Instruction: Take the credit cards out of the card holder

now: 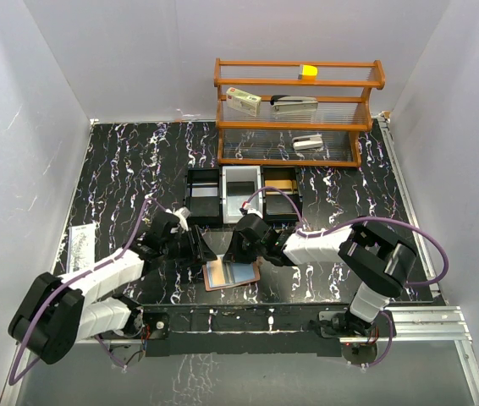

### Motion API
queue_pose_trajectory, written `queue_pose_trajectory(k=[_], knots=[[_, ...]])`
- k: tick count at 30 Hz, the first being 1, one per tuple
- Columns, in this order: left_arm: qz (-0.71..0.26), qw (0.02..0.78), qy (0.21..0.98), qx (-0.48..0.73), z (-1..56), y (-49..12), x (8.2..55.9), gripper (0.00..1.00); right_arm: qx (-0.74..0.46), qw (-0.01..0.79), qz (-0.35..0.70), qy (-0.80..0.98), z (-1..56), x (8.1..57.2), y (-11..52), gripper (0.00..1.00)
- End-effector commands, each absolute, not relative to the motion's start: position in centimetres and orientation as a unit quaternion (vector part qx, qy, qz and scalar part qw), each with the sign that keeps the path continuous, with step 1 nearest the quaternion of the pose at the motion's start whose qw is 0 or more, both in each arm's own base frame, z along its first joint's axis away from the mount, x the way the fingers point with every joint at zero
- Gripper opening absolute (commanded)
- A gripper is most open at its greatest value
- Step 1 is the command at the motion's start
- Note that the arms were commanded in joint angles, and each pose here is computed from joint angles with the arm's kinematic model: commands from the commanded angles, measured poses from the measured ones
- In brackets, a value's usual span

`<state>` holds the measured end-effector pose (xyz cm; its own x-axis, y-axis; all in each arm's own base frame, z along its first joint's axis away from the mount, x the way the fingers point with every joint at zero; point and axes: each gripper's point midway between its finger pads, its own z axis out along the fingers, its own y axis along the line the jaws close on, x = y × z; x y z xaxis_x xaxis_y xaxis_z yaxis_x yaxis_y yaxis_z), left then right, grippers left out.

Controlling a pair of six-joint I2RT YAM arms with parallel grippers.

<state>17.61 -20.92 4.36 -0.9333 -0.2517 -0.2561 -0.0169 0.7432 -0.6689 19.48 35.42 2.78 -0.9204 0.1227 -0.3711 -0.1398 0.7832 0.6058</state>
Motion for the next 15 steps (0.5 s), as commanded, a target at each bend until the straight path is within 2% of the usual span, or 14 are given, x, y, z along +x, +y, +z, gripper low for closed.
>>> queue_pose_trajectory(k=[1, 9, 15], knots=[[-0.351, 0.171, 0.917, -0.076, 3.8, -21.2, 18.0, 0.45, -0.005, 0.174, 0.267, 0.948, -0.6, 18.1, 32.5, 0.06], [-0.361, 0.158, 0.915, -0.087, 2.7, -21.5, 17.4, 0.43, -0.004, 0.172, 0.266, 0.949, -0.8, 18.1, 32.4, 0.06], [-0.367, 0.163, 0.912, -0.084, 3.3, -21.6, 17.4, 0.36, -0.006, 0.167, 0.268, 0.949, -0.9, 18.0, 32.5, 0.07]])
